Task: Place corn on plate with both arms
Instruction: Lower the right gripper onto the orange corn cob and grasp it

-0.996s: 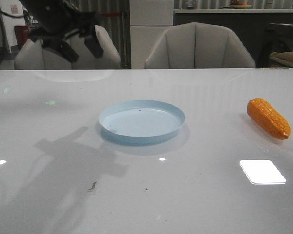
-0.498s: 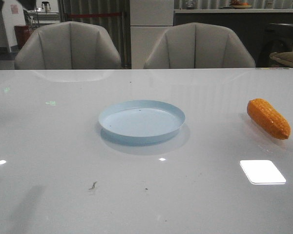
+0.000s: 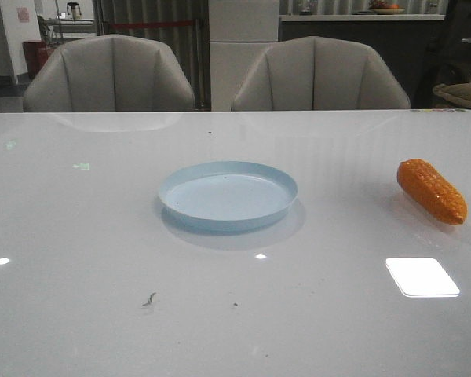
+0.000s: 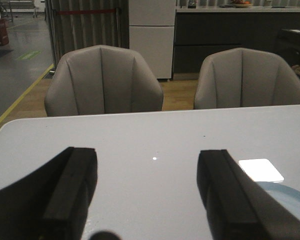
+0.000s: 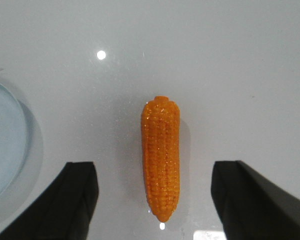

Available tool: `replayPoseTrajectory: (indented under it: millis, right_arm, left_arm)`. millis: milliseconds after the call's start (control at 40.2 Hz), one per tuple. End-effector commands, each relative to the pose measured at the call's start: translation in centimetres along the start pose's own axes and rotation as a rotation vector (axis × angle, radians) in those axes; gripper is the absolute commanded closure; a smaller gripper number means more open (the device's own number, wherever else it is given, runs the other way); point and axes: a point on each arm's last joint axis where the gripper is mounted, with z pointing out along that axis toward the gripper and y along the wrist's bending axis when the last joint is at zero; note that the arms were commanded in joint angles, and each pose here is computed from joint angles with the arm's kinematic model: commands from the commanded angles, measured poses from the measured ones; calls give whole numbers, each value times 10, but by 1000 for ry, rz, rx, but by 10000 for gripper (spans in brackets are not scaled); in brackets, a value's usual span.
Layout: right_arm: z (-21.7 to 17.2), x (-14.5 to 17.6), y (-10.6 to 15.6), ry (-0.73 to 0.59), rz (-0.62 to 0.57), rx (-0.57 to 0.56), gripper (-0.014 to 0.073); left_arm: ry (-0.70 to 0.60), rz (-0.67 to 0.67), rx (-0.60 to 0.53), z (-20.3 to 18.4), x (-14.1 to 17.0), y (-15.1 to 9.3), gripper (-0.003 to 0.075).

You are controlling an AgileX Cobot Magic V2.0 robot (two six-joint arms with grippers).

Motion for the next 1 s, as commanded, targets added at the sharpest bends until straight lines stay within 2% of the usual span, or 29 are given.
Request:
replayPoseTrajectory:
  millis: [0, 100, 299, 747, 846, 971]
  right_arm:
    - [10, -17, -1, -23, 1, 1, 12]
    - [40, -15, -3, 34, 5, 7, 12]
    - [82, -4, -5, 115, -1, 6, 12]
    - [129, 12, -10, 182, -14, 11, 23]
    - [130, 12, -10, 181, -14, 11, 103]
    - [127, 6, -9, 158, -25, 8, 270]
  left_arm:
    - [-22, 1, 14, -11, -9, -1, 229]
    - [34, 1, 33, -11, -4, -3, 229]
    - [65, 0, 34, -5, 0, -3, 229]
    - [100, 0, 33, 3, 4, -3, 229]
    - [100, 0, 33, 3, 4, -3, 229]
    - [98, 0, 33, 3, 4, -3, 229]
